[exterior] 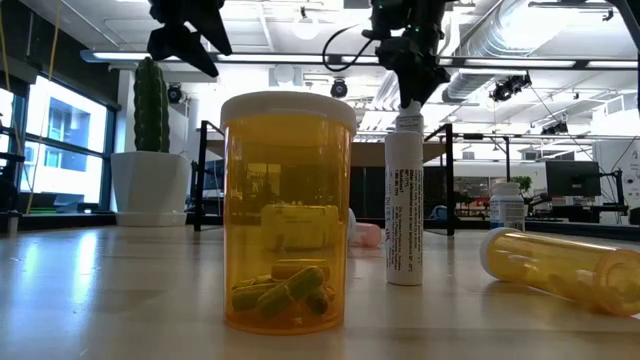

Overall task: Pick and place medicine bottles onto shelf by color
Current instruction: Put the bottom white pill bottle on the shelf, then put the big orange pill bottle on the shelf

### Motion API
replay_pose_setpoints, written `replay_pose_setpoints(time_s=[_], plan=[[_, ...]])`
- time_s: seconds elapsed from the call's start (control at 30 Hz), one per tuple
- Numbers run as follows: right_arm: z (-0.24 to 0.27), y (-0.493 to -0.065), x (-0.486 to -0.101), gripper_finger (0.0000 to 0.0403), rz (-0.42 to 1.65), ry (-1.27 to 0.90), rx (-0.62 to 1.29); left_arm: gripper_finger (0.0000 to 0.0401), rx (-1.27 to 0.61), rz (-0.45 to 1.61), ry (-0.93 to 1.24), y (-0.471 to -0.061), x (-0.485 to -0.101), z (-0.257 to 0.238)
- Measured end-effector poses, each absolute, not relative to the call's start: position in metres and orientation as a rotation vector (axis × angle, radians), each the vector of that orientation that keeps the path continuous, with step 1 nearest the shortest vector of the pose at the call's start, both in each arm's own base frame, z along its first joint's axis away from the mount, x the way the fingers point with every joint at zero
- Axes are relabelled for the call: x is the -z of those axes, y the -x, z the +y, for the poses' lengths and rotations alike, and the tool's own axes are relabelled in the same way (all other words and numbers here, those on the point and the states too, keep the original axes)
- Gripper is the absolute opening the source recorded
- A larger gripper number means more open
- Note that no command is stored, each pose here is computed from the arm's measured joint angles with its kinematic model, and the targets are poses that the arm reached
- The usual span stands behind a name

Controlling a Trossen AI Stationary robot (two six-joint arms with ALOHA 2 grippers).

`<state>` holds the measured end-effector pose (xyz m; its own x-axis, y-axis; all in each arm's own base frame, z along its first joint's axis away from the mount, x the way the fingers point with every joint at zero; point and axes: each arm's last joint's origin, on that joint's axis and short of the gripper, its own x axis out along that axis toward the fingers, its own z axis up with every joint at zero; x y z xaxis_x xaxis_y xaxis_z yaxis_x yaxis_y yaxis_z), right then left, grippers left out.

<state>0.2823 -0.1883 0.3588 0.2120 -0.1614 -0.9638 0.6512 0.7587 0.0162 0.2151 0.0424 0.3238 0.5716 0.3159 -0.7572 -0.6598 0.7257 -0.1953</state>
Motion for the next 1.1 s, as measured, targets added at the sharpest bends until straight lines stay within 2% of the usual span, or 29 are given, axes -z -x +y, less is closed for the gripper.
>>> replay_pose_setpoints(time_s=[0.3, 0.73, 1.1], plan=[[-0.189, -0.282, -0.359, 0.0239, 1.227, -0.487, 0.606, 0.0239, -0.585, 0.768, 0.496, -0.216, -0.324, 0.038], [-0.176, -0.266, -0.384, 0.0238, 1.119, -0.548, 0.648, 0.0239, -0.492, 0.766, 0.532, -0.220, -0.324, 0.006], [-0.135, -0.254, -0.415, 0.0239, 0.990, -0.578, 0.626, 0.0239, -0.186, 0.659, 0.409, -0.251, -0.324, -0.052]])
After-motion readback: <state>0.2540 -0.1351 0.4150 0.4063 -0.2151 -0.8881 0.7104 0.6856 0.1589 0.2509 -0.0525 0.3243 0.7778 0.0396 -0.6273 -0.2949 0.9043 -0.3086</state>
